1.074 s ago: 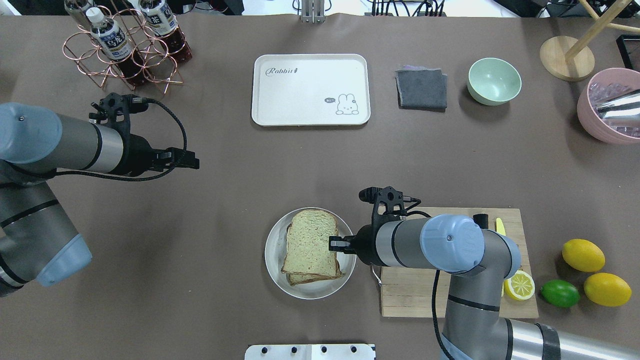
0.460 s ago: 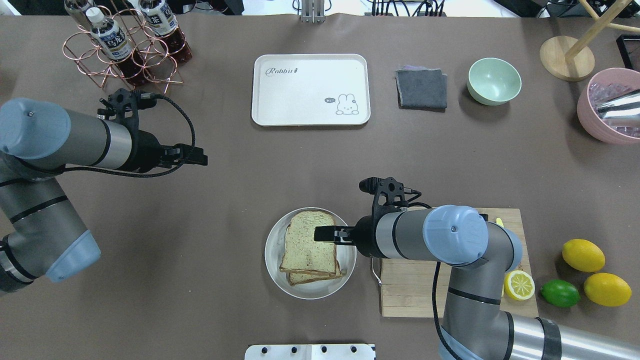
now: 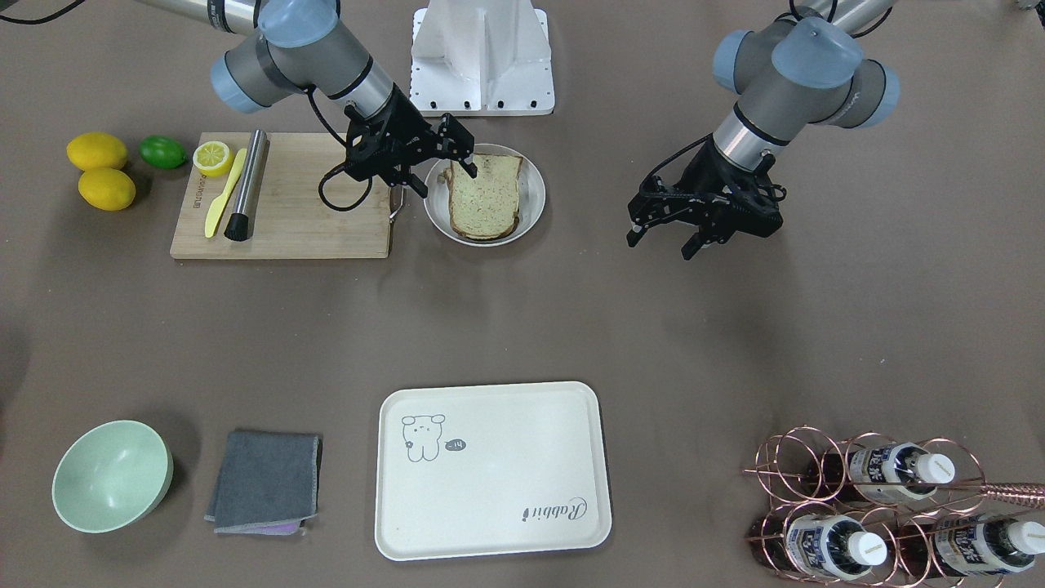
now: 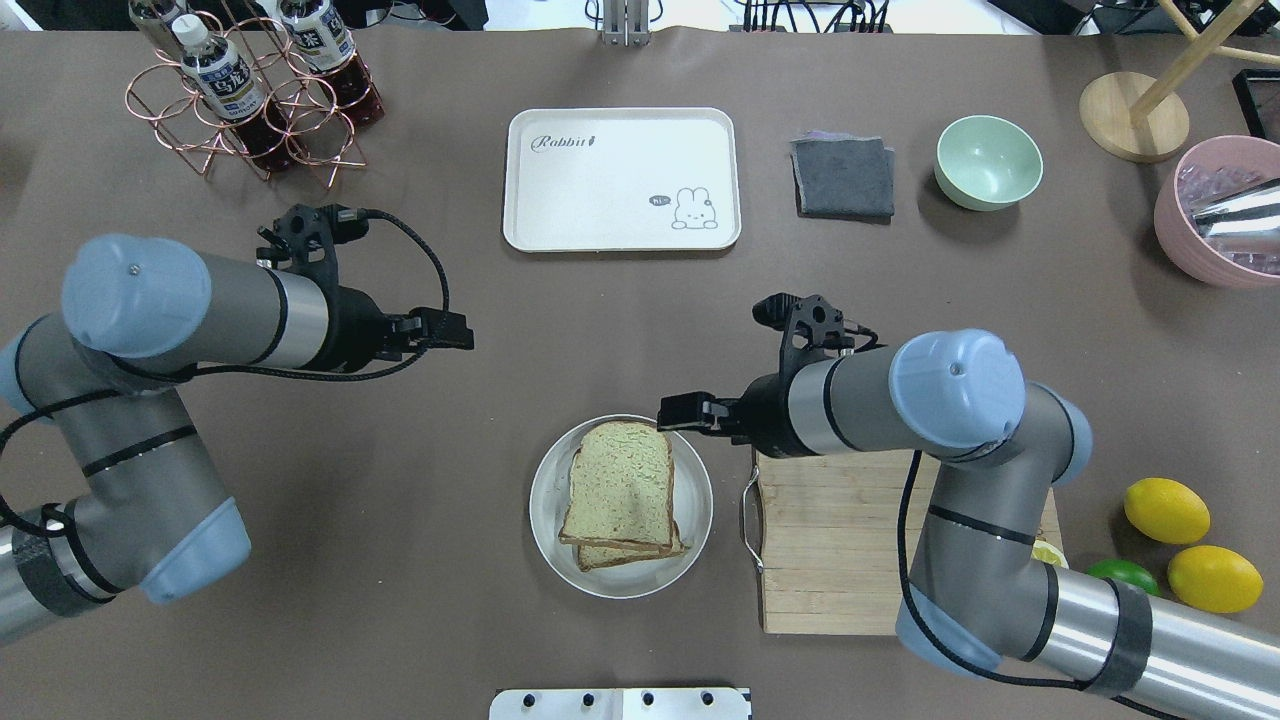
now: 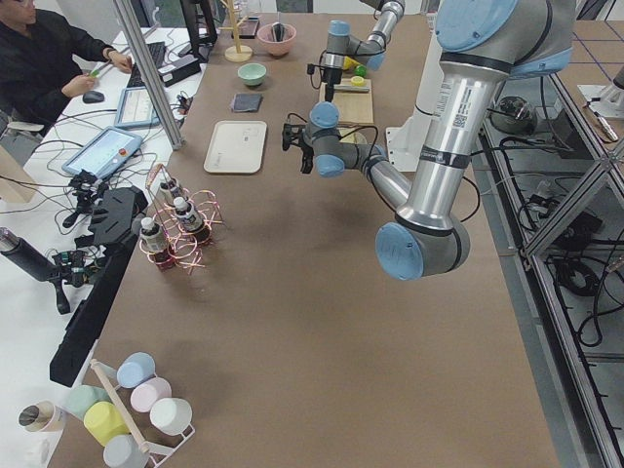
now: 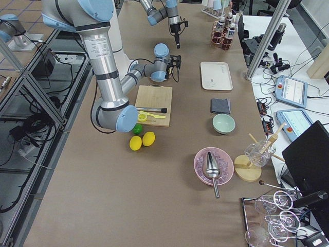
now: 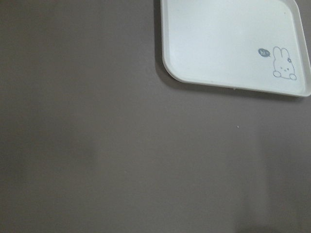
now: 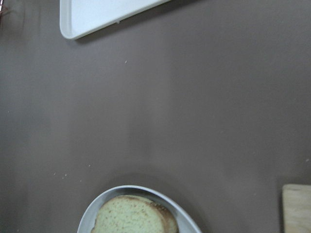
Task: Make sandwich and place on tray
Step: 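Open the right gripper and withdraw it while the left arm moves toward the plate, then grasp the white plate rim with the left gripper while the right arm moves away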
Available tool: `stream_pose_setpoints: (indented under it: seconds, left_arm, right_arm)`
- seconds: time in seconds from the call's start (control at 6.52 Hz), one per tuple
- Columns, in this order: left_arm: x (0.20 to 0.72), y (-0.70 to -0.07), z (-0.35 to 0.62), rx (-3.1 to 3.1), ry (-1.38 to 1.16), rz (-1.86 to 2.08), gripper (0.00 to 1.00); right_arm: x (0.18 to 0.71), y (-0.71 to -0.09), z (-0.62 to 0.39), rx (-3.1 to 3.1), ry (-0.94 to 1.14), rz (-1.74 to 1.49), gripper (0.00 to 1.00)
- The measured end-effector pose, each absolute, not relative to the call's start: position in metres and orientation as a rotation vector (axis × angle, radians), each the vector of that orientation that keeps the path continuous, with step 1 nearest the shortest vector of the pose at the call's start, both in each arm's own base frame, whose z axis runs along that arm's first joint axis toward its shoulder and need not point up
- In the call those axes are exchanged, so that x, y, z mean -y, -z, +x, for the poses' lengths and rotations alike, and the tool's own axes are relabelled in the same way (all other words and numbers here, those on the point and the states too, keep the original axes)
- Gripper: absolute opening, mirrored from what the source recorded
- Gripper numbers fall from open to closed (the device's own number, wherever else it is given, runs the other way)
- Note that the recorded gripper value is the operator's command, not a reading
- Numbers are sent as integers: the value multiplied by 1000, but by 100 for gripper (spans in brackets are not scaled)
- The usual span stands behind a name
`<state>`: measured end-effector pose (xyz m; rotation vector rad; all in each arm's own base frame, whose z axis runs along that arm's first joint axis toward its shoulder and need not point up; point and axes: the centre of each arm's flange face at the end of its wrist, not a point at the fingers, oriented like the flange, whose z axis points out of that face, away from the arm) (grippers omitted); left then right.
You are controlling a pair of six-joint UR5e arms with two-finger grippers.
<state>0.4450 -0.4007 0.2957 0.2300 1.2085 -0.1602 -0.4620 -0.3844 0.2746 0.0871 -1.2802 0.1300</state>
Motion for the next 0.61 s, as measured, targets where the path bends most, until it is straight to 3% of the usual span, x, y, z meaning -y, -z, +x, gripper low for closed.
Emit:
stream_pose_setpoints:
  seconds: [0.61]
  left_arm:
    - [316, -286, 518, -1215, 136, 235, 69]
  right_arm:
    - [440, -307, -400, 1234, -199, 86, 99]
